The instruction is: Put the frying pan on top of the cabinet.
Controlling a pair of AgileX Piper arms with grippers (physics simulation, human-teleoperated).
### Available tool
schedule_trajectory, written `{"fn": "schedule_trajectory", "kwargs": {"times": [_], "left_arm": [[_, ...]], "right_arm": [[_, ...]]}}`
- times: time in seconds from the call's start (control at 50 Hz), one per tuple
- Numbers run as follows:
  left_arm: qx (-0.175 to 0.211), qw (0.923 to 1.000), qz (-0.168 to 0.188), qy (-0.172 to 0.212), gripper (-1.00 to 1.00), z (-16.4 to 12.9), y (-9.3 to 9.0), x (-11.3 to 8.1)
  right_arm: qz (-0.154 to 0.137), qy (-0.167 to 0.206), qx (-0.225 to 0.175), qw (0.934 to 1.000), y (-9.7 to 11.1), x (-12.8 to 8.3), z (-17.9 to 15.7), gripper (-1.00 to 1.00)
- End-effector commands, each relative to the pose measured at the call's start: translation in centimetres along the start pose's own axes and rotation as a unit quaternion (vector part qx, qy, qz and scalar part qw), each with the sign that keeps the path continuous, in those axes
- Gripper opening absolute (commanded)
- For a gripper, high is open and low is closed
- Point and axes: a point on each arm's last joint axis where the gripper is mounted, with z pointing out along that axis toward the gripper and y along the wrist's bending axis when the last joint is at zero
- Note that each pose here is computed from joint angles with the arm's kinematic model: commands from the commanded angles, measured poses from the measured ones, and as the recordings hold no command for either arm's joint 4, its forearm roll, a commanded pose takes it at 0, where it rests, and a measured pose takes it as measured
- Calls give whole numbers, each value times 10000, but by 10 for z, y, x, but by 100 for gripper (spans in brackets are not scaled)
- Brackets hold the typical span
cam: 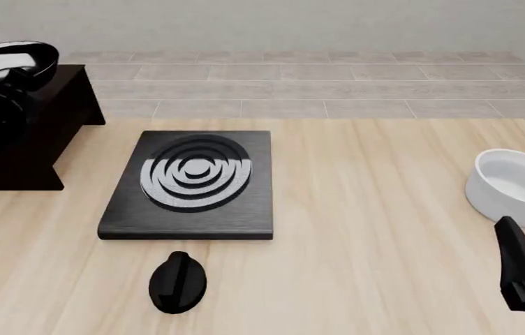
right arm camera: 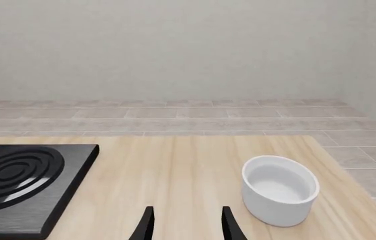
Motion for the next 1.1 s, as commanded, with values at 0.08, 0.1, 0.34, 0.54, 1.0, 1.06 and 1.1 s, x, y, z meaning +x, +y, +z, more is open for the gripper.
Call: {"fn": "schedule_trajectory", "kwargs": {"times": [0.08,0.1,0.34,0.54,1.0,1.06,1.1], "left_arm": [[159,9966,804,-40,-100,8,-5,-1],[159,9966,804,-40,-100,8,-5,-1],[86,9971,755,-13,-100,16,2,1],[68,9972,740,17,-100,18,5,5],[15,9978,666,68,-100,25,13,11],[-9,9978,663,66,-100,27,15,11],[-4,9978,666,72,-100,27,15,12]], "right_arm": [[1,3,2,10000,0,0,-1,100],[1,3,2,10000,0,0,-1,100],[-5,12,0,10000,0,0,1,100],[-11,14,-3,10000,0,0,1,100],[-29,18,-10,10000,0,1,-1,100],[-33,19,-13,10000,0,1,-1,100],[-31,21,-11,10000,0,1,0,100]]}}
